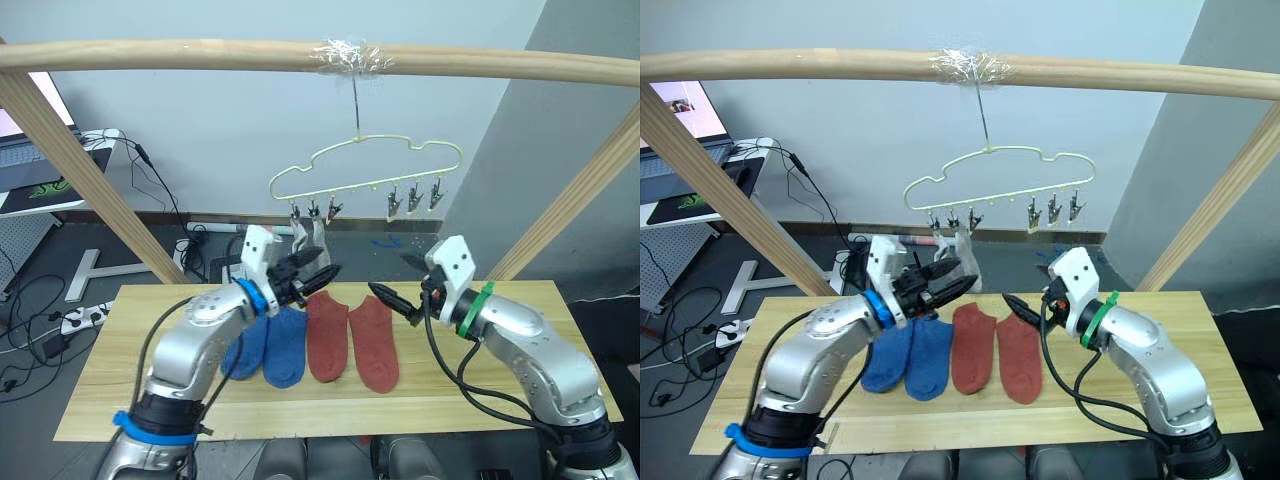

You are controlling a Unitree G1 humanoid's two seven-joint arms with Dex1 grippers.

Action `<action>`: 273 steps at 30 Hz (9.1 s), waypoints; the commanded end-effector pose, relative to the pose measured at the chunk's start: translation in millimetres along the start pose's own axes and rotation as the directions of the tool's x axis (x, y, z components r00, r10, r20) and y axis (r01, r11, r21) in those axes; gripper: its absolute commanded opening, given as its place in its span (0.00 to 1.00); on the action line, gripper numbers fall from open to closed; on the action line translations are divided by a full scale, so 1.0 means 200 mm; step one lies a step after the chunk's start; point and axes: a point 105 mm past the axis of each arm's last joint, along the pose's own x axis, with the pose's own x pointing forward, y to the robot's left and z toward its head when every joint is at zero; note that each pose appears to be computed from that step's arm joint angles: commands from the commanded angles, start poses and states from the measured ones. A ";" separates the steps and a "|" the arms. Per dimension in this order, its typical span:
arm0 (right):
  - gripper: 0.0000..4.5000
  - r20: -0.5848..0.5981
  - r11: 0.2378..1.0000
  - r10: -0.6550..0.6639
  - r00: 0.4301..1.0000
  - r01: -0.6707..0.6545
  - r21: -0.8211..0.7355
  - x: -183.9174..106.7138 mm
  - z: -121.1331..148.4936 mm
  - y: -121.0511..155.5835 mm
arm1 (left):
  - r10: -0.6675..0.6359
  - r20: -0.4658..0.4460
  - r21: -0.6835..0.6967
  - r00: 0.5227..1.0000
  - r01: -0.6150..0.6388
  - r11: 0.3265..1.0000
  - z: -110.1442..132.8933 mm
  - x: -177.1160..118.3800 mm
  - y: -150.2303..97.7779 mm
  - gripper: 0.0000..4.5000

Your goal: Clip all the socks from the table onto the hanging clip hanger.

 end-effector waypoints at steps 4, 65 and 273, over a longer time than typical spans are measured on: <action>1.00 0.143 0.996 0.008 0.990 0.005 -0.092 -0.04 0.22 0.01 | 0.120 0.067 0.106 0.991 -0.126 0.986 0.00 0.11 0.01 0.50; 1.00 0.172 0.984 -0.067 0.983 0.094 -0.151 -0.04 0.30 -0.05 | 0.447 0.184 0.225 0.876 -0.480 0.848 0.05 0.34 0.23 0.50; 0.00 -0.014 0.740 -0.086 0.996 0.055 -0.670 0.13 -0.12 0.01 | -0.018 0.012 -0.703 1.000 0.021 0.711 0.20 0.21 0.19 0.04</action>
